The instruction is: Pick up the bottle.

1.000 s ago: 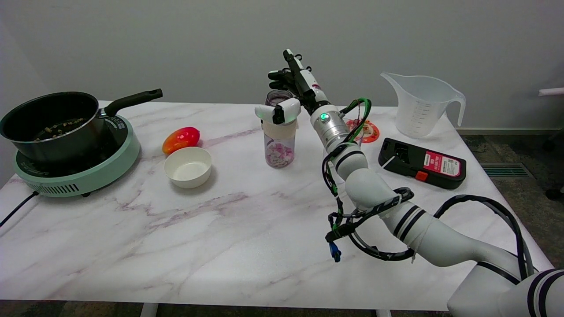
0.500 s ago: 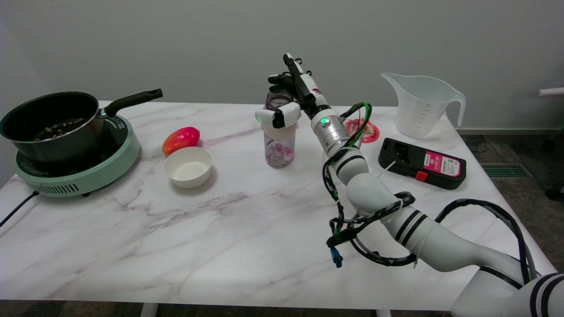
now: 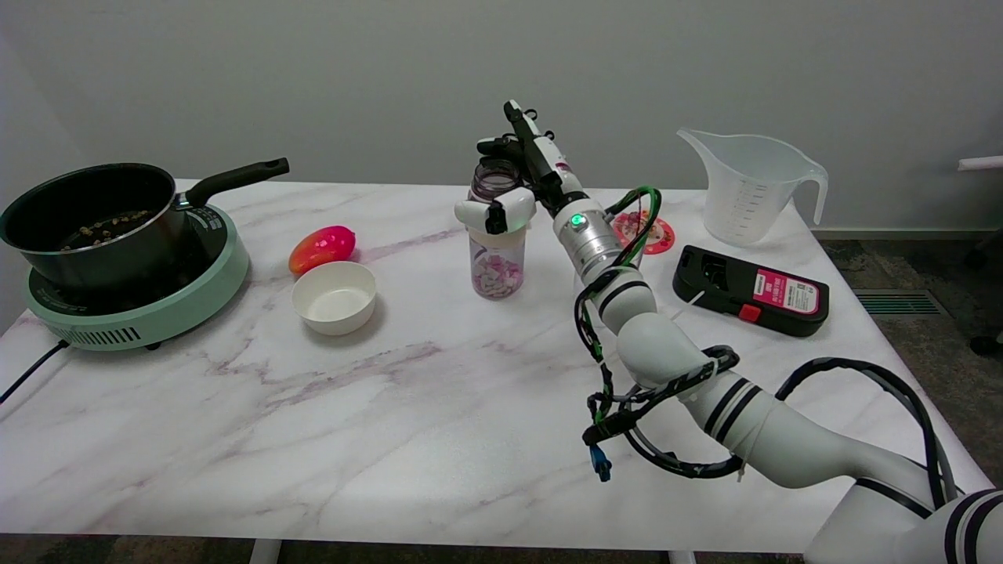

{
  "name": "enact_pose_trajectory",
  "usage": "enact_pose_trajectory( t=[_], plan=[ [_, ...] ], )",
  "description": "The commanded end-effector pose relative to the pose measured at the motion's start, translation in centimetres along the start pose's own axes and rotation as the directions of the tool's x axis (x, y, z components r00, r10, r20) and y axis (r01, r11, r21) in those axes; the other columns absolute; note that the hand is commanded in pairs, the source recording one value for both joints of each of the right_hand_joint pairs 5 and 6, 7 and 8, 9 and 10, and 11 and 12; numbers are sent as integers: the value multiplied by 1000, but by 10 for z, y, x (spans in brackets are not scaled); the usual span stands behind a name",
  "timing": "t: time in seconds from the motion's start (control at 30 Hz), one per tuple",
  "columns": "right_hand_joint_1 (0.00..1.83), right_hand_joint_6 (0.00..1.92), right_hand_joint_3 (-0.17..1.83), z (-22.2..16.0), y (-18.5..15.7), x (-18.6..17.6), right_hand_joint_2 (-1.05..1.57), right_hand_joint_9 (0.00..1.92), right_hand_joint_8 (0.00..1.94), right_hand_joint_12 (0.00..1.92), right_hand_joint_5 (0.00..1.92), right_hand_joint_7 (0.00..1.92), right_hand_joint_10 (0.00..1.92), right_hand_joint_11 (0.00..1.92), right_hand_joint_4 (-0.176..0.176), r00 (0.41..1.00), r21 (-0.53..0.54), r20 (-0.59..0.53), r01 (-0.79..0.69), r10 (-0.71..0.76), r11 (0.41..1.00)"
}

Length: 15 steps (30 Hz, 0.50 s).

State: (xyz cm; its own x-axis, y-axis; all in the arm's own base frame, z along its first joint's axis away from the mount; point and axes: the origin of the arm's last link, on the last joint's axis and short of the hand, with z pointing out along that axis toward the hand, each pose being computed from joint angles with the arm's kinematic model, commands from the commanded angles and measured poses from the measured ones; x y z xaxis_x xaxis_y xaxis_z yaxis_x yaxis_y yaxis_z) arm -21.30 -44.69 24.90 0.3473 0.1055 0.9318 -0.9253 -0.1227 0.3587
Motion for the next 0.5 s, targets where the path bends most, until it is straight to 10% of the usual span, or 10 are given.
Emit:
enact_pose_trajectory(
  t=[0.03, 0.5],
  plan=[
    [1225, 0, 1387, -1, 5, -2, -407, 573, 513, 388, 0, 513, 573, 388, 0, 1000, -13, 14, 0, 0, 1000],
    [1234, 102, 1460, 2, 8, -1, -481, 542, 495, 358, 102, 495, 542, 358, 0, 1000, -24, 17, 6, -5, 1000]
  ],
)
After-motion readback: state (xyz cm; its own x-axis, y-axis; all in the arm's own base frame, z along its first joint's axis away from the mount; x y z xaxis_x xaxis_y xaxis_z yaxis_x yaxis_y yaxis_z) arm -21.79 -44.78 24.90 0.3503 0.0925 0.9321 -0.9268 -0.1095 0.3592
